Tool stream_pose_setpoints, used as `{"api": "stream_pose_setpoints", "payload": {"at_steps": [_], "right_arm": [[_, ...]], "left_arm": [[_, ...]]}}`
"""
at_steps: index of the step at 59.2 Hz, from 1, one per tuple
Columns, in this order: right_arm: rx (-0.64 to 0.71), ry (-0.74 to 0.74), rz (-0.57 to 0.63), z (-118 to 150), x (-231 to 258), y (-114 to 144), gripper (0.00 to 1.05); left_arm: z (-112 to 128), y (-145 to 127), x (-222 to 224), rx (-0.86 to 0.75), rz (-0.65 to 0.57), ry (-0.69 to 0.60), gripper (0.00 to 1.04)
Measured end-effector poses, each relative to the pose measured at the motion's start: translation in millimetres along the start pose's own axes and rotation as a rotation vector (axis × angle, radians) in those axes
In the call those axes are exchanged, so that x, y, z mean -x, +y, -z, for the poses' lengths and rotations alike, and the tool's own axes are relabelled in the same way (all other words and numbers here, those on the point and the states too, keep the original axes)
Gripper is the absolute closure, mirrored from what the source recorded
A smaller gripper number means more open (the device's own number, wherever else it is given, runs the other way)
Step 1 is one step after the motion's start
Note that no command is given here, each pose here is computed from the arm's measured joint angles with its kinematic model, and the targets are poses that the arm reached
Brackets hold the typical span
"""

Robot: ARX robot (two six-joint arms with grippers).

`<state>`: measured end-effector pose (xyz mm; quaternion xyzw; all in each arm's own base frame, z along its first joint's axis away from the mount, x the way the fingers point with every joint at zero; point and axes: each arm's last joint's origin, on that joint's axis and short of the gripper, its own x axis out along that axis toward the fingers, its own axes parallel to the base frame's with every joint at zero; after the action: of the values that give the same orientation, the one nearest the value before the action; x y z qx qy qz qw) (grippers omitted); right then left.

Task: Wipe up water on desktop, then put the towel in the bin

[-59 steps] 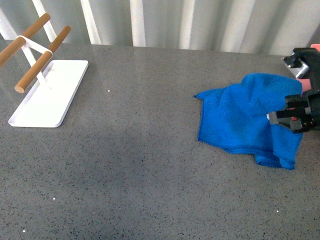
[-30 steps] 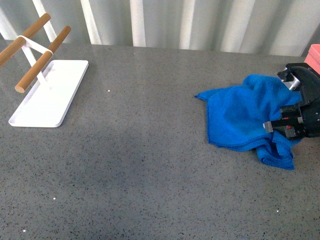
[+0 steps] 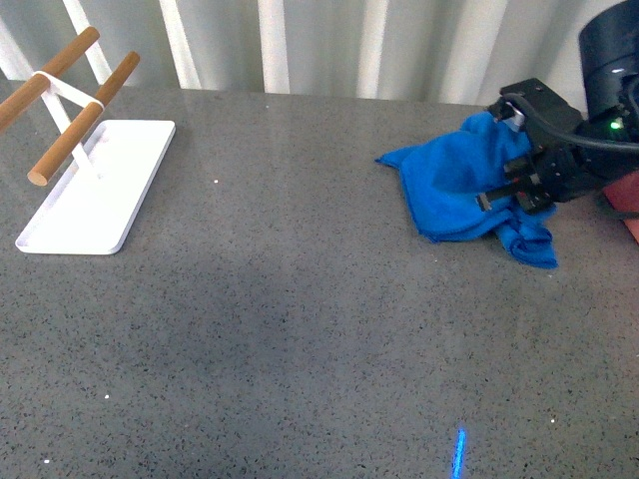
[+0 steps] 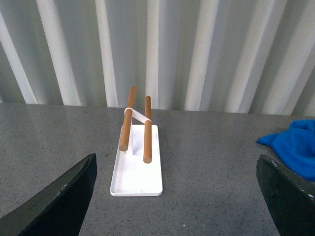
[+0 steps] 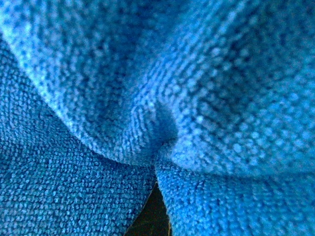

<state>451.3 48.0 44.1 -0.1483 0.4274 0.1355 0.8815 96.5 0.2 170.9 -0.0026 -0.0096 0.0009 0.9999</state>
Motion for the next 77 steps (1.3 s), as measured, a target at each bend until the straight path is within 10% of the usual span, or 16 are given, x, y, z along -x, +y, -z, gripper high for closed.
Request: {"api": "stream_pose_setpoints", "payload": {"at_steps": [20, 38, 55, 77], "right_arm": [[0.076, -0.061, -0.247, -39, -13, 87, 1.02], [0.182, -0.025, -0.414, 1, 28, 128, 1.02], [0.238, 0.035, -0.387, 64, 96, 58, 1.02], [0.236, 0.055, -0.26, 84, 117, -14, 1.02]], "left_arm": [[0, 0, 0, 0.0, 0.0, 0.0, 0.07], [0, 0, 0, 0.0, 0.0, 0.0, 0.07], [0, 0, 0, 0.0, 0.0, 0.0, 0.07], [0, 0, 0, 0.0, 0.0, 0.0, 0.07]]}}
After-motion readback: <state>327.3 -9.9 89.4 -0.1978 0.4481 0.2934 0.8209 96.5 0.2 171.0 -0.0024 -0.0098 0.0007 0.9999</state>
